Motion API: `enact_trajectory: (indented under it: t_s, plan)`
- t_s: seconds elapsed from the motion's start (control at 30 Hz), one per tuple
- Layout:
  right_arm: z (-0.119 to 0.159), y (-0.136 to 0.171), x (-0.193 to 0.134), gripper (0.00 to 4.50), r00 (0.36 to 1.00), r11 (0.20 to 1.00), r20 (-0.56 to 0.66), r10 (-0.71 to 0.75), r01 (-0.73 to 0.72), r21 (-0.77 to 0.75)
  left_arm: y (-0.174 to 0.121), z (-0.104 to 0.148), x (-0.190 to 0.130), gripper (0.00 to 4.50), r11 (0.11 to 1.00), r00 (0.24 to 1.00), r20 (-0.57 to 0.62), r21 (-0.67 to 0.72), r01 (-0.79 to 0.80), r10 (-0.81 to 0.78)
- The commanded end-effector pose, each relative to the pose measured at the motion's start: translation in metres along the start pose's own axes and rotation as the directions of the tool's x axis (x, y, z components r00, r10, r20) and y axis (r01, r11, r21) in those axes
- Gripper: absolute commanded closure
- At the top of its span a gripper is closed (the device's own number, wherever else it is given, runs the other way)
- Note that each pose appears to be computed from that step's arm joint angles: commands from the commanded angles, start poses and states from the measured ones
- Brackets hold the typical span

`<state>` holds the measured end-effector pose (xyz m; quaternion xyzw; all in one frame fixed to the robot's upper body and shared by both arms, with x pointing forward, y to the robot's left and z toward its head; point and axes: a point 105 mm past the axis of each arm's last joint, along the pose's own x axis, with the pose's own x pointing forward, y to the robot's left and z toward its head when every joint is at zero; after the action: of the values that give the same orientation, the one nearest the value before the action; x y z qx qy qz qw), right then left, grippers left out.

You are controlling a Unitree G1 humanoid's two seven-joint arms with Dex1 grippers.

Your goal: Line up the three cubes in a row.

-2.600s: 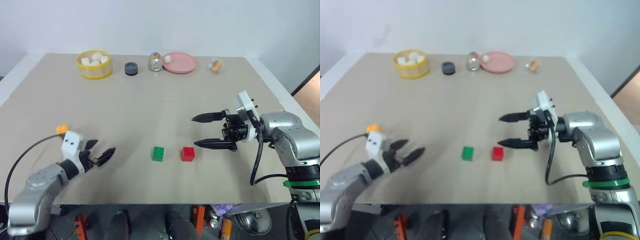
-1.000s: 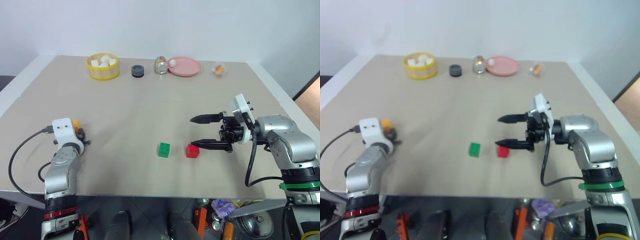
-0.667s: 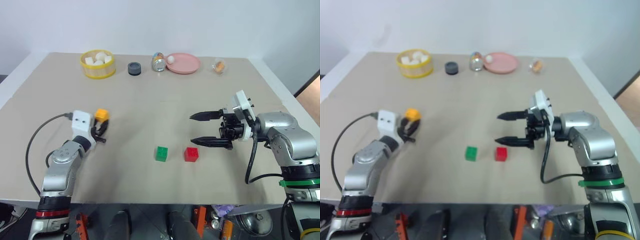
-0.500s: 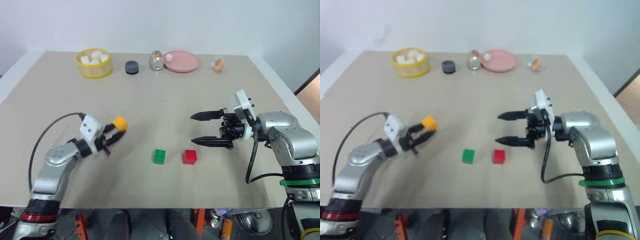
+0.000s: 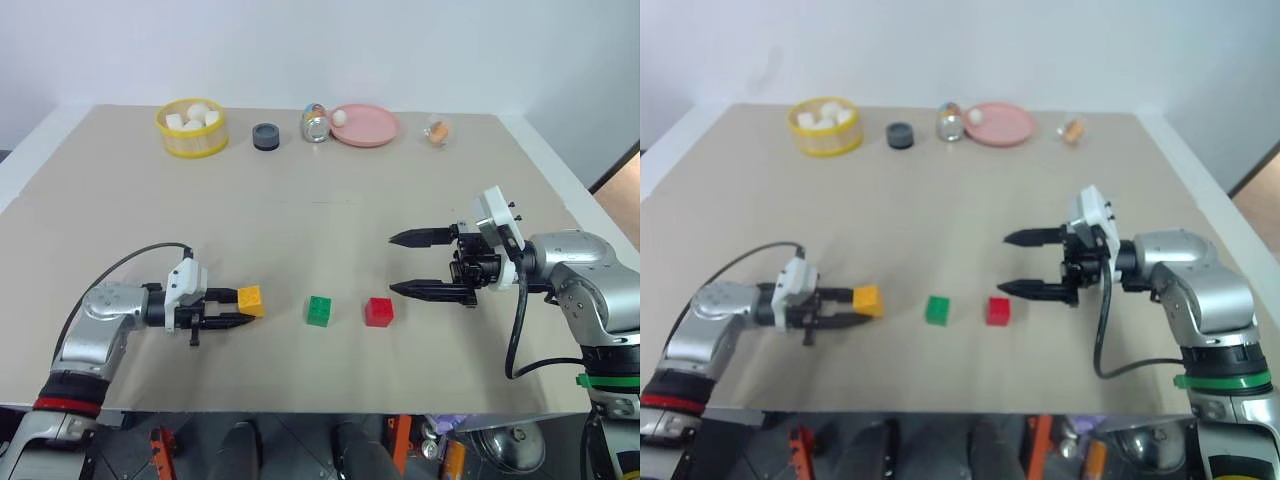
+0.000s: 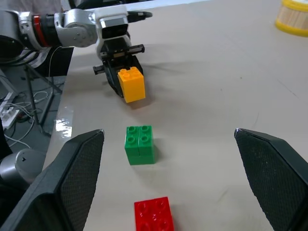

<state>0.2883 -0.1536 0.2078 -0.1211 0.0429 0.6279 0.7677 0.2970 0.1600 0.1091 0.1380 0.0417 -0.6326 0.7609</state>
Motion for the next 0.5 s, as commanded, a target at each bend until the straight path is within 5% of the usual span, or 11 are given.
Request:
enact_trajectory:
  t_s: [0.03,0.5]
  plan:
    - [0.015,0.006,-0.006,0.00,1.000,0.999,0.024,-0.007,0.008,-0.049,0.006,0.005,0.005,3.22,0.998,0.998,0.005,0.013,0.057,-0.057]
    - [0.010,0.018,-0.012,0.00,1.000,0.999,-0.014,-0.003,0.002,-0.049,0.007,-0.007,0.006,3.22,0.986,0.986,-0.058,0.053,0.160,-0.157]
